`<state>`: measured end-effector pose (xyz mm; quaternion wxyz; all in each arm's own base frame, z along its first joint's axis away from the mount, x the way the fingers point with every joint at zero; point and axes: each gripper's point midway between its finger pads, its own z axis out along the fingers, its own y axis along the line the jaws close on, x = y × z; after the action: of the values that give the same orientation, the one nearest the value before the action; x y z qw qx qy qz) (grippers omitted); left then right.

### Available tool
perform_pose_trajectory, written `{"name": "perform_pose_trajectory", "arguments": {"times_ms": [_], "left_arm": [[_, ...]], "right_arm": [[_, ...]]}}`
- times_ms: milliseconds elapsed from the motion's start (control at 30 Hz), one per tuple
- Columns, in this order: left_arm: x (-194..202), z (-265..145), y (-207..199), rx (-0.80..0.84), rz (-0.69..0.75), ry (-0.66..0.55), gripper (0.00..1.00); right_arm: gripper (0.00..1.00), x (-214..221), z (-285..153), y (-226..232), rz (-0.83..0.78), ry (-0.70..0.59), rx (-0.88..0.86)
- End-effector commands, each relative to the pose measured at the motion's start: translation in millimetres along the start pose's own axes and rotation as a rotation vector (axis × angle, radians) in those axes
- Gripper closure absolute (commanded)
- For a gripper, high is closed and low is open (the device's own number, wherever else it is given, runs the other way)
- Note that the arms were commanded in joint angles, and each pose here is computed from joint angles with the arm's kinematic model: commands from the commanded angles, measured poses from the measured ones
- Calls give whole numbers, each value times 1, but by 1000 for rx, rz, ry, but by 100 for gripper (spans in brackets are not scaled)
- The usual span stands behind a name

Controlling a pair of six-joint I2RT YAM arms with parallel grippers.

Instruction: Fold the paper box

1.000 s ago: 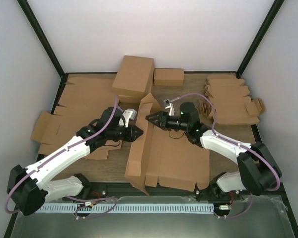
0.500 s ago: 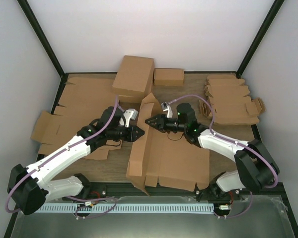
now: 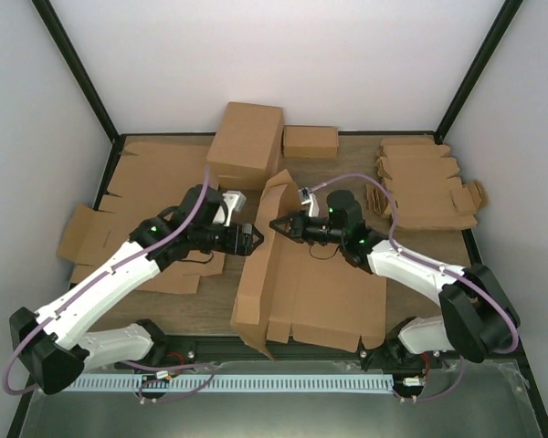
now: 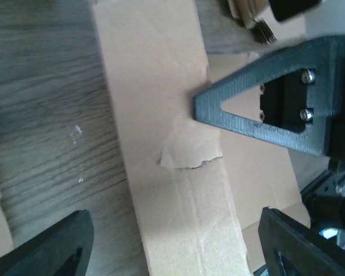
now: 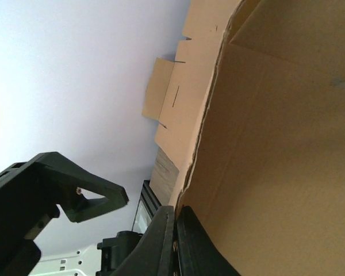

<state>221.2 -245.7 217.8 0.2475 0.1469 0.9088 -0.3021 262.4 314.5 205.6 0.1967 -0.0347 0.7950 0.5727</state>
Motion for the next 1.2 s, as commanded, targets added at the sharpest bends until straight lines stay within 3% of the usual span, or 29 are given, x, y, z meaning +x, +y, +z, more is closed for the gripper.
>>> {"name": "perform_pose_trajectory", "arguments": {"times_ms": [0, 33, 233, 500, 533, 700, 767, 1167], "left_arm": [[15, -14, 16, -129, 5, 71, 8], [18, -9, 9, -100, 10, 87, 1], [32, 25, -4, -126, 69, 157, 0], [22, 35, -14, -105, 99, 146, 25], [22, 36, -14, -106, 104, 153, 28], [33, 45, -11, -116, 136, 228, 41], [33, 45, -5, -153, 147, 232, 41], [-2, 2, 41, -418, 234, 175, 41]], "right_arm": [[99, -5, -6, 9, -21, -46, -5], [99, -6, -6, 10, -23, -53, -6], [99, -7, -8, 8, -25, -63, 5], [97, -5, -13, 5, -26, -74, 30], [92, -5, -14, 4, -28, -75, 37], [47, -4, -20, 1, -62, -83, 76], [40, -4, -26, -4, -89, -96, 121], [36, 33, -81, -79, -137, -122, 432]]}}
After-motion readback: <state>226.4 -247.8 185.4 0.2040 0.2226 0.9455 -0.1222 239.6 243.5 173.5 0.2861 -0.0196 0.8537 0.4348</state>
